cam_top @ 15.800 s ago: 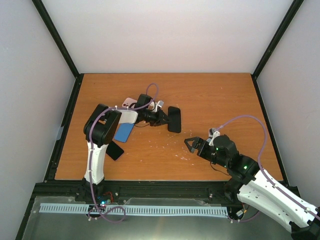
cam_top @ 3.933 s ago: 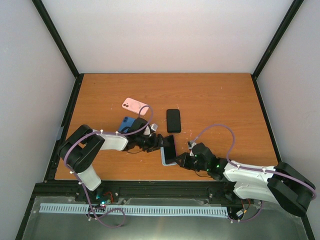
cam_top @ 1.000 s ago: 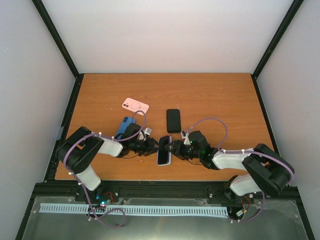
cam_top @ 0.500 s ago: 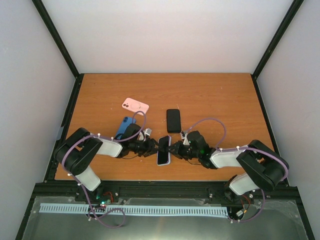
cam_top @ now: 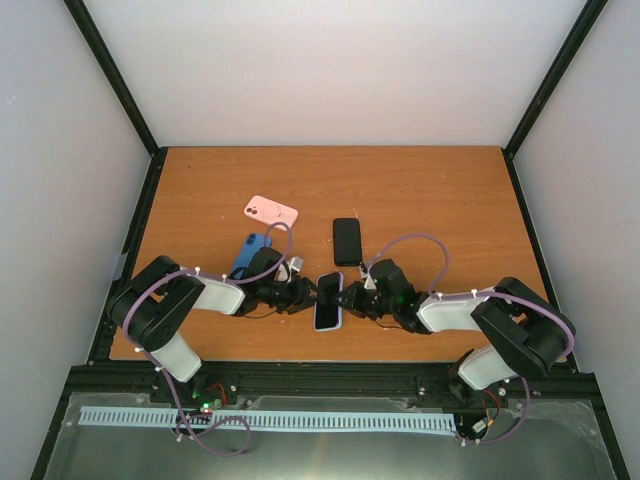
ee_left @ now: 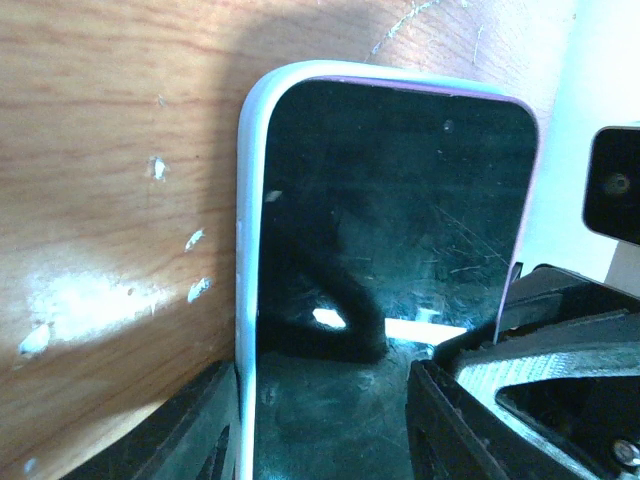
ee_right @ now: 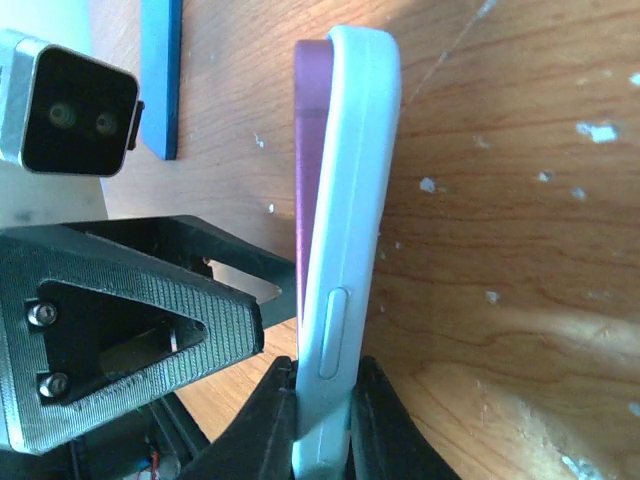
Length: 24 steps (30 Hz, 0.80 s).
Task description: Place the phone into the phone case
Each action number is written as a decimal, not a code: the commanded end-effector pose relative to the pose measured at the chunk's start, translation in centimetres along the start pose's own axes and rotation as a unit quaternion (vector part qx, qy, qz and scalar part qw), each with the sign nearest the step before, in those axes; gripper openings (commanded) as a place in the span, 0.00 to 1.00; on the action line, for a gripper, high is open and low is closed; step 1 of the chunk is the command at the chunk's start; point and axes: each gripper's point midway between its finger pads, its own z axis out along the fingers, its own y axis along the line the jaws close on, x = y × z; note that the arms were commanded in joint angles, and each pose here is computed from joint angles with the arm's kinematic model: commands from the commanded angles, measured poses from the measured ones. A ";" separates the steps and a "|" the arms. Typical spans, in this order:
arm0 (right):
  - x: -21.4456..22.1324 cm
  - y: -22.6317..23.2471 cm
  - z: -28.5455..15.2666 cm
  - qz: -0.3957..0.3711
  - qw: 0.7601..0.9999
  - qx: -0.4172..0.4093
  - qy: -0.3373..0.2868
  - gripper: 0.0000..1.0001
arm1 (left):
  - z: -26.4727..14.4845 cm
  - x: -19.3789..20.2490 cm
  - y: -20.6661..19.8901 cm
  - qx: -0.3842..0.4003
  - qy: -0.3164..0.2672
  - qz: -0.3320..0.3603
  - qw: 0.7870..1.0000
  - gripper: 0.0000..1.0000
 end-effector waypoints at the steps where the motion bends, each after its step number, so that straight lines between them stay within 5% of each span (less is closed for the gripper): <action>1: -0.7 1.3 -0.1 -0.033 0.999 -0.010 -0.013 0.06 | -0.3 1.3 0.2 -0.008 0.014 0.002 1.000 0.48; 13: -0.2 8.8 -7.4 -0.138 0.976 -0.154 -0.070 0.03 | -5.9 0.7 -8.2 0.115 -0.041 0.118 0.985 0.69; 17: 0.3 11.7 -10.1 -0.164 0.960 -0.213 -0.082 0.03 | -8.0 1.5 -12.3 0.191 -0.040 0.174 0.965 0.63; 24: 0.3 13.1 -11.9 -0.170 0.951 -0.237 -0.100 0.03 | -10.2 3.1 -15.3 0.267 -0.034 0.209 0.940 0.29</action>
